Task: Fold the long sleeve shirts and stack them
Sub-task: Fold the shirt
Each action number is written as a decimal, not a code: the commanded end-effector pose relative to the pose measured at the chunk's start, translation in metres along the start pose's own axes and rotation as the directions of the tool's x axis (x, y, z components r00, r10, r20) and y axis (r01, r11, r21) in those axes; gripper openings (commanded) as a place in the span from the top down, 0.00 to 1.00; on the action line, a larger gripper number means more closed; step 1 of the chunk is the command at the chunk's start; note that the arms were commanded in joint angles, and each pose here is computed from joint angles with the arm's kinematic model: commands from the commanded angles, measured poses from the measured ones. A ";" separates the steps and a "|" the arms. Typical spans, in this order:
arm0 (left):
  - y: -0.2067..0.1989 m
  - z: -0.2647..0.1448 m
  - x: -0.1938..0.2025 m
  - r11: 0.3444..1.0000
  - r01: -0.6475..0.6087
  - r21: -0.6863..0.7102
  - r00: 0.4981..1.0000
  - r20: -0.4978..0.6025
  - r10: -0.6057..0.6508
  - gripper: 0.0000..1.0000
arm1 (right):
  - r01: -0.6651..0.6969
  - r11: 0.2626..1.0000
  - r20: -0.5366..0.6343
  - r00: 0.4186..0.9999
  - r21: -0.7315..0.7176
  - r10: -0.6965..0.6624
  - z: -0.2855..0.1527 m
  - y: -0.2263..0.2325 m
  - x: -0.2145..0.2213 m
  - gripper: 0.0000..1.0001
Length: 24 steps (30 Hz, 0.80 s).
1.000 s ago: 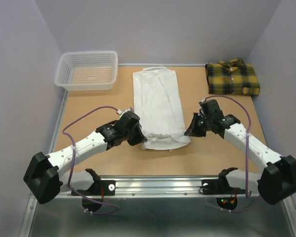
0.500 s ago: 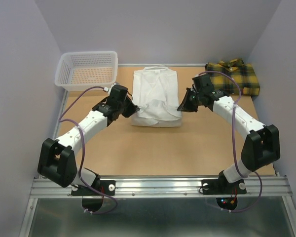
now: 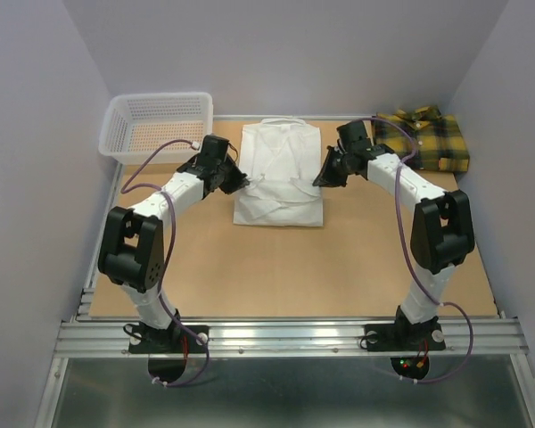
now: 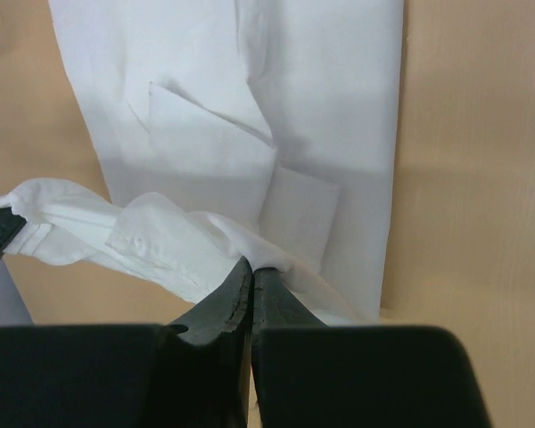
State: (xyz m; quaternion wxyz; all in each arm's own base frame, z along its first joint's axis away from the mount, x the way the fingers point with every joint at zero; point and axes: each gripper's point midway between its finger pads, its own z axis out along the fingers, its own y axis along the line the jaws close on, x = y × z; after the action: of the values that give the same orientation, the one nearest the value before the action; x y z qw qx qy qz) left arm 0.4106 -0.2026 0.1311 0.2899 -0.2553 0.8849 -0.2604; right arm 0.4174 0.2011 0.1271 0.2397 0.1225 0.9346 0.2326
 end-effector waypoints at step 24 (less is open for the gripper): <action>-0.042 -0.027 -0.073 0.987 -0.114 0.110 0.982 0.161 0.096 0.14 | 0.162 0.981 0.241 0.953 0.102 -0.182 -0.010 -0.023 -0.078 0.50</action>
State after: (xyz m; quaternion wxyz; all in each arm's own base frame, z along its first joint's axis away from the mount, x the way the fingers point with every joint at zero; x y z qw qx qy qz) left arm 0.4543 -0.1854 0.1106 0.2938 -0.2455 0.8900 -0.2476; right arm 0.4583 0.1504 0.0674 0.2537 0.1495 0.9440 0.1490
